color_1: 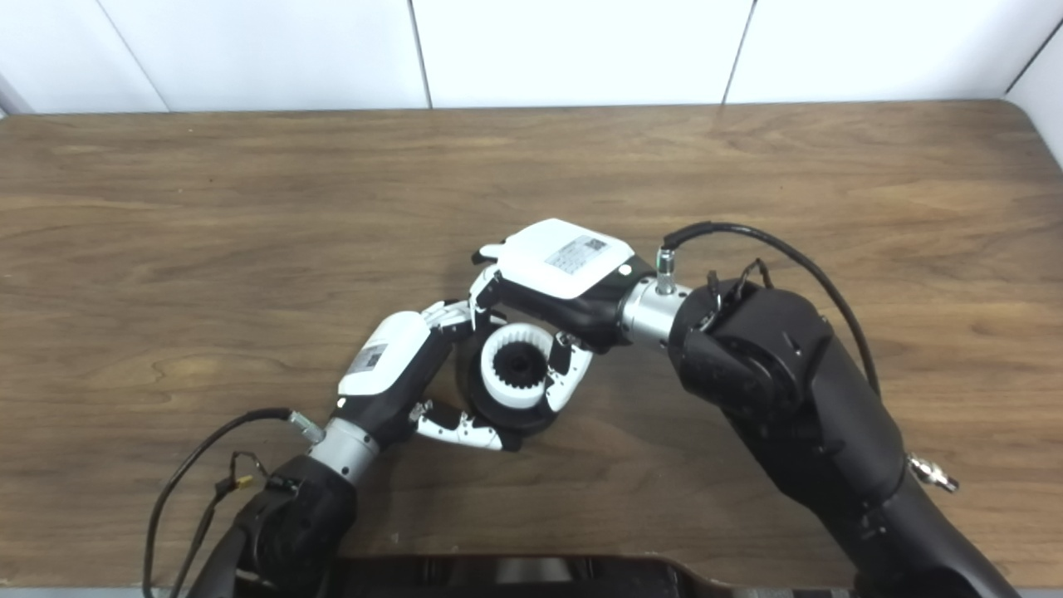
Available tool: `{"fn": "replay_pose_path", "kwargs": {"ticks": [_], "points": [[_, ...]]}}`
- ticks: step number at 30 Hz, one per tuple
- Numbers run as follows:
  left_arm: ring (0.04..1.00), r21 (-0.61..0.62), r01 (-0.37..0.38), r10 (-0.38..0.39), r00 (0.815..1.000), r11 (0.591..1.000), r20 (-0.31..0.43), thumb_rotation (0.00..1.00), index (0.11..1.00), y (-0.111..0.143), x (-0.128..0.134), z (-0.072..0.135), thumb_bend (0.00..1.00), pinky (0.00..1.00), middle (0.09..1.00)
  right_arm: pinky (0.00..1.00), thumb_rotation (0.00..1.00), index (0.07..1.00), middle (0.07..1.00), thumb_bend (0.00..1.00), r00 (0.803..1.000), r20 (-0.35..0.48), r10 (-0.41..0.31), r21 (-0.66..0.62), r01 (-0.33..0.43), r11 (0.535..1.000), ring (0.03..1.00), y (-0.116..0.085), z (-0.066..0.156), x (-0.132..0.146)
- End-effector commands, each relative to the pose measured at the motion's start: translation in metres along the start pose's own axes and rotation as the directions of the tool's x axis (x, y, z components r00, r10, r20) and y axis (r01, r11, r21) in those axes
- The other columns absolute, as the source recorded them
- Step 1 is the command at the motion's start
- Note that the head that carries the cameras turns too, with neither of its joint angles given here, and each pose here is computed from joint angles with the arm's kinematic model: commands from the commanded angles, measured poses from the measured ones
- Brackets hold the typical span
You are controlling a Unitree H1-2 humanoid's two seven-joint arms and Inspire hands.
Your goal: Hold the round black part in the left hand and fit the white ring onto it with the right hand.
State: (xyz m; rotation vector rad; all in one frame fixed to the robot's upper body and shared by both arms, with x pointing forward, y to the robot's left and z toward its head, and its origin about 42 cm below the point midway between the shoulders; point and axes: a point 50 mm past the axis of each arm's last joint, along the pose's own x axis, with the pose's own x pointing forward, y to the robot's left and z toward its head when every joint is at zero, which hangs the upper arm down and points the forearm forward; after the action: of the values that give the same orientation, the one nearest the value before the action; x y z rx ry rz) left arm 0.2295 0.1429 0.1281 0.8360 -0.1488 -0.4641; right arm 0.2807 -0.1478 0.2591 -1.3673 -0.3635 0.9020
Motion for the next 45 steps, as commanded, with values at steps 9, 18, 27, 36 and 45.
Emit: {"fn": "replay_pose_path", "kwargs": {"ticks": [9, 18, 27, 36, 45], "points": [[0.894, -0.006, 0.036, -0.036, 0.999, 0.999, -0.006, 0.07, 0.486, -0.003, 0.000, 0.000, 0.52, 0.92, 0.823, 0.95, 0.13, 0.481, 0.779, 0.52, 1.000, 0.025, -0.009, -0.038, 0.010, 0.999, 0.925, 0.006, 0.004, 0.003], [0.885, -0.010, 0.029, -0.029, 1.000, 1.000, 0.008, 0.07, 0.485, -0.004, 0.001, 0.001, 0.52, 0.90, 0.818, 0.94, 0.13, 0.481, 0.785, 0.52, 1.000, 0.016, -0.008, -0.028, 0.008, 1.000, 0.930, 0.010, -0.002, 0.007], [0.891, 0.000, 0.031, -0.031, 1.000, 1.000, 0.005, 0.07, 0.485, -0.004, 0.000, 0.001, 0.52, 0.91, 0.820, 0.92, 0.19, 0.548, 0.782, 0.73, 1.000, 0.010, -0.022, -0.017, 0.022, 1.000, 0.914, 0.011, -0.009, 0.009], [0.893, -0.001, 0.032, -0.032, 0.999, 0.999, -0.004, 0.07, 0.486, -0.004, 0.001, -0.003, 0.52, 0.92, 0.825, 0.93, 0.40, 0.716, 0.814, 1.00, 1.000, -0.001, -0.030, -0.030, 0.030, 0.999, 0.943, -0.009, -0.008, 0.003], [0.889, 0.001, 0.034, -0.034, 0.999, 0.999, -0.021, 0.07, 0.486, -0.005, 0.001, -0.009, 0.52, 0.90, 0.824, 0.95, 0.38, 0.701, 0.842, 1.00, 0.997, 0.022, -0.079, -0.050, 0.080, 0.996, 0.960, -0.047, 0.005, -0.012]]}}
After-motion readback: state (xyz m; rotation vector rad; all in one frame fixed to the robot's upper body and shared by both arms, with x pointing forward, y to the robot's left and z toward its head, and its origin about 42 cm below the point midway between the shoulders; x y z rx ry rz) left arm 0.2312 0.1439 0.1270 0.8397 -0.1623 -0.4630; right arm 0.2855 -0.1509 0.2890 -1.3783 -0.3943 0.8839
